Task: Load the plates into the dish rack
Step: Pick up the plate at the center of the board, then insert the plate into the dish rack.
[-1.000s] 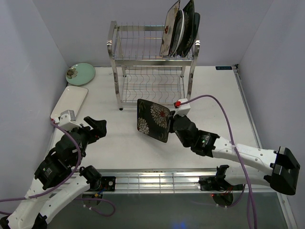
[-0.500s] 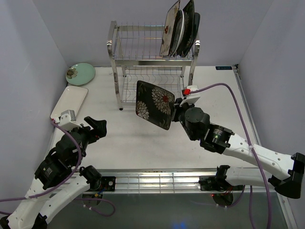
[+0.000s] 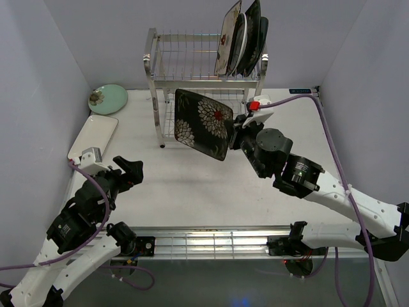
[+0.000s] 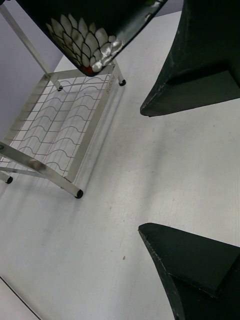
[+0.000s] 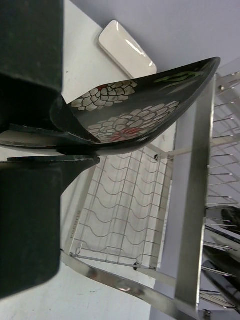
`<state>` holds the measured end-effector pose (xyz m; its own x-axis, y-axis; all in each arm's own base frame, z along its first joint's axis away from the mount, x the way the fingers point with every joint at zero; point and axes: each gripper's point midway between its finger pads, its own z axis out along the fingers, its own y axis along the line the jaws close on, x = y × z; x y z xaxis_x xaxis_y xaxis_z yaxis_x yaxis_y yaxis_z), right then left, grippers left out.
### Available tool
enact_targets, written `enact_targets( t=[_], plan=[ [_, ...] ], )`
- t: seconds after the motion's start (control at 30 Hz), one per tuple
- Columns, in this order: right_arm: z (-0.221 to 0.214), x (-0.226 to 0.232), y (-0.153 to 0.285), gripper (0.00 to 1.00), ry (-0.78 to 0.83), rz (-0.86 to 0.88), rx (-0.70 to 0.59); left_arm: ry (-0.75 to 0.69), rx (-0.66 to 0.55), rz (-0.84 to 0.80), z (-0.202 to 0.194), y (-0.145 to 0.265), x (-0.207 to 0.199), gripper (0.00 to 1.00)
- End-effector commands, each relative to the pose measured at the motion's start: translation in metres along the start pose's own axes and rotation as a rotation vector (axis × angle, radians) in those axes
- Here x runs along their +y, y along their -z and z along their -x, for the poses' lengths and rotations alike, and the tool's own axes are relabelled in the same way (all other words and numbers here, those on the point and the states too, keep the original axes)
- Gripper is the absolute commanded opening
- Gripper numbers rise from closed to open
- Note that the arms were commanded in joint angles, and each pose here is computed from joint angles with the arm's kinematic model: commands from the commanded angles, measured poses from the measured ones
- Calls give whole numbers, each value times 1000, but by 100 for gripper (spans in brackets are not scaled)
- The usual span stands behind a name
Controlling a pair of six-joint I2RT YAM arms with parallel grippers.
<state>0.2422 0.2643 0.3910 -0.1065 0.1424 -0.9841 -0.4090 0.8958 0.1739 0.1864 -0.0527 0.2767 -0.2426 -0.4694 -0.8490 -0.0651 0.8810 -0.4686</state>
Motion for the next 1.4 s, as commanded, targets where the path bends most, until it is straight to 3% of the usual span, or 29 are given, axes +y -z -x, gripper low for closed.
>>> enact_targets(
  t=[0.0,0.23,0.87,1.17,1.37],
  plan=[
    [109,7,16,8,-220,39,-260,-17,12,6,-4,-4,-1,98],
    [156,12,16,8,-260,31,-344,-22,17,4,-5,-5,-1,98],
    [243,-2,4,8,-330,-193,-624,-39,38,6,-9,-8,-3,98],
    [281,3,-13,8,-253,-313,-719,-33,36,-3,-9,-7,-3,98],
    [272,4,-40,8,-189,-407,-766,-34,34,-11,-9,-6,-4,98]
  ],
)
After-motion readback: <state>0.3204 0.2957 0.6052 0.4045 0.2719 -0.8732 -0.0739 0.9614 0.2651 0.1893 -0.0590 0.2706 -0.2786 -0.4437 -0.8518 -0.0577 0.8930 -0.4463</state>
